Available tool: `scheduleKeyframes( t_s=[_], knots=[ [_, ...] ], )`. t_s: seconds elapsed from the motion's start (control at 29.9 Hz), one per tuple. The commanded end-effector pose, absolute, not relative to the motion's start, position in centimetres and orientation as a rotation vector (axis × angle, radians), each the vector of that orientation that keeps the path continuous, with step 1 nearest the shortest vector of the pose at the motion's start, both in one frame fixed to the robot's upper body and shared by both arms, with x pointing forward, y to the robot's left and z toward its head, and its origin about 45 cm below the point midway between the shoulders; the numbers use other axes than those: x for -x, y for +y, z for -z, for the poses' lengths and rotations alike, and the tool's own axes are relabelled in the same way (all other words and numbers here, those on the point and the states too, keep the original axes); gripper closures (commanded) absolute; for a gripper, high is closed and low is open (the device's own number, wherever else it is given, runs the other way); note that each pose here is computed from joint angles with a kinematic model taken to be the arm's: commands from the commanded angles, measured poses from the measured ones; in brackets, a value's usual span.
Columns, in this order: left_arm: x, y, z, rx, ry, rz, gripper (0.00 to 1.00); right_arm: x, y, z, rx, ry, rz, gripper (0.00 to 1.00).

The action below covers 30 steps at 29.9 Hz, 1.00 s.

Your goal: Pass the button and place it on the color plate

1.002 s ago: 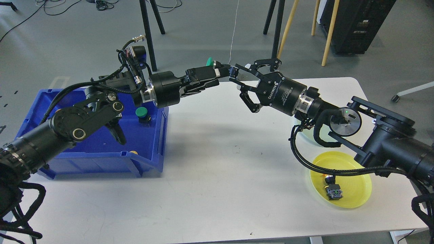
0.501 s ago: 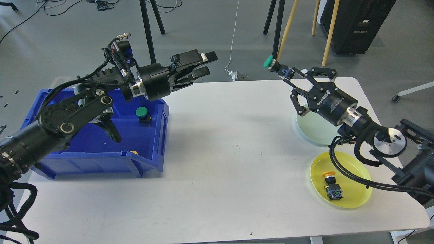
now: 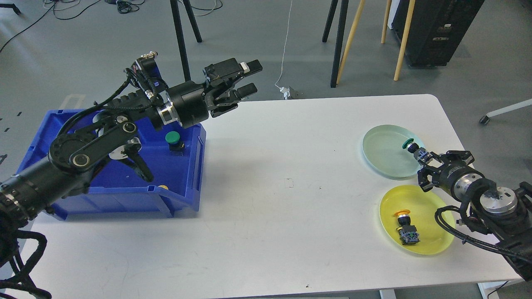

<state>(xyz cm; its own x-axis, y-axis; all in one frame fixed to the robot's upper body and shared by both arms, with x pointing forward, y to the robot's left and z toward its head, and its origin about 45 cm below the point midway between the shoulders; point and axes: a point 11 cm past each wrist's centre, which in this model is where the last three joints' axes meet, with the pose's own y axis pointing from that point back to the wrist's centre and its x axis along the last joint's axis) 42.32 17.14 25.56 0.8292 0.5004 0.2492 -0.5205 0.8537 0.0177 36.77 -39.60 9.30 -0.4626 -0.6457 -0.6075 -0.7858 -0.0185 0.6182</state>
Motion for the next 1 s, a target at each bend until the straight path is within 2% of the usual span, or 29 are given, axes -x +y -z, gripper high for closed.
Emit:
scheduleKeyframes(
  t_s=[0.0, 0.03, 0.07, 0.1, 0.17, 0.2, 0.23, 0.27, 0.43, 0.53, 0.6, 0.67, 0.8, 0.94, 0.97],
  knots=[
    [-42.3, 17.3, -25.4, -0.087, -0.238, -0.545, 0.17, -37.7, -38.5, -9.3, 1.611, 2.121, -1.498, 0.99],
    [-42.2, 17.3, -25.3, -0.088, -0.236, -0.547, 0.17, -37.8, -38.3, -9.3, 1.622, 2.111, -1.497, 0.98],
    [-42.2, 17.3, -25.3, -0.088, -0.236, -0.547, 0.17, -37.9, -38.2, -9.5, 1.625, 2.106, -1.495, 0.89],
    [-42.2, 17.3, -25.3, -0.088, -0.236, -0.547, 0.17, -38.1, -38.1, -9.6, 1.626, 2.103, -1.492, 0.77],
    [-42.2, 17.3, -25.3, -0.088, -0.236, -0.547, 0.17, -38.3, -37.8, -9.9, 1.635, 2.089, -1.489, 0.32],
    [-42.2, 17.4, -25.3, -0.089, -0.236, -0.548, 0.17, -38.3, -37.7, -9.9, 1.642, 2.081, -1.489, 0.00],
    [-42.3, 17.4, -25.3, -0.090, -0.237, -0.549, 0.17, -38.3, -37.6, -10.0, 1.647, 2.075, -1.491, 0.03],
    [-42.3, 17.5, -25.3, -0.091, -0.237, -0.549, 0.17, -38.3, -37.6, -9.9, 1.648, 2.074, -1.492, 0.00],
    [-42.5, 18.1, -25.5, -0.088, -0.230, -0.562, 0.17, -39.1, -35.8, -12.5, 1.746, 1.971, -1.460, 0.00],
    [-42.7, 18.5, -25.9, -0.066, -0.209, -0.577, 0.15, -40.3, -34.5, -17.6, 1.888, 1.772, -1.325, 0.00],
    [-43.2, 19.1, -26.8, -0.014, -0.180, -0.614, 0.13, -40.8, -32.9, -22.7, 2.048, 1.490, -1.162, 0.00],
    [-43.6, 20.6, -27.5, 0.014, -0.164, -0.659, 0.12, -40.8, -32.4, -25.8, 2.146, 1.250, -1.005, 0.00],
    [-44.0, 22.1, -28.2, 0.036, -0.160, -0.700, 0.10, -42.0, -34.3, -26.0, 2.136, 1.279, -0.946, 0.00],
    [-43.9, 22.5, -28.0, 0.047, -0.151, -0.713, 0.07, -42.4, -33.2, -25.3, 2.154, 1.276, -0.971, 0.00],
    [-43.9, 22.4, -28.1, 0.057, -0.148, -0.716, 0.03, -42.4, -33.0, -25.3, 2.156, 1.270, -0.973, 0.00]
  ],
)
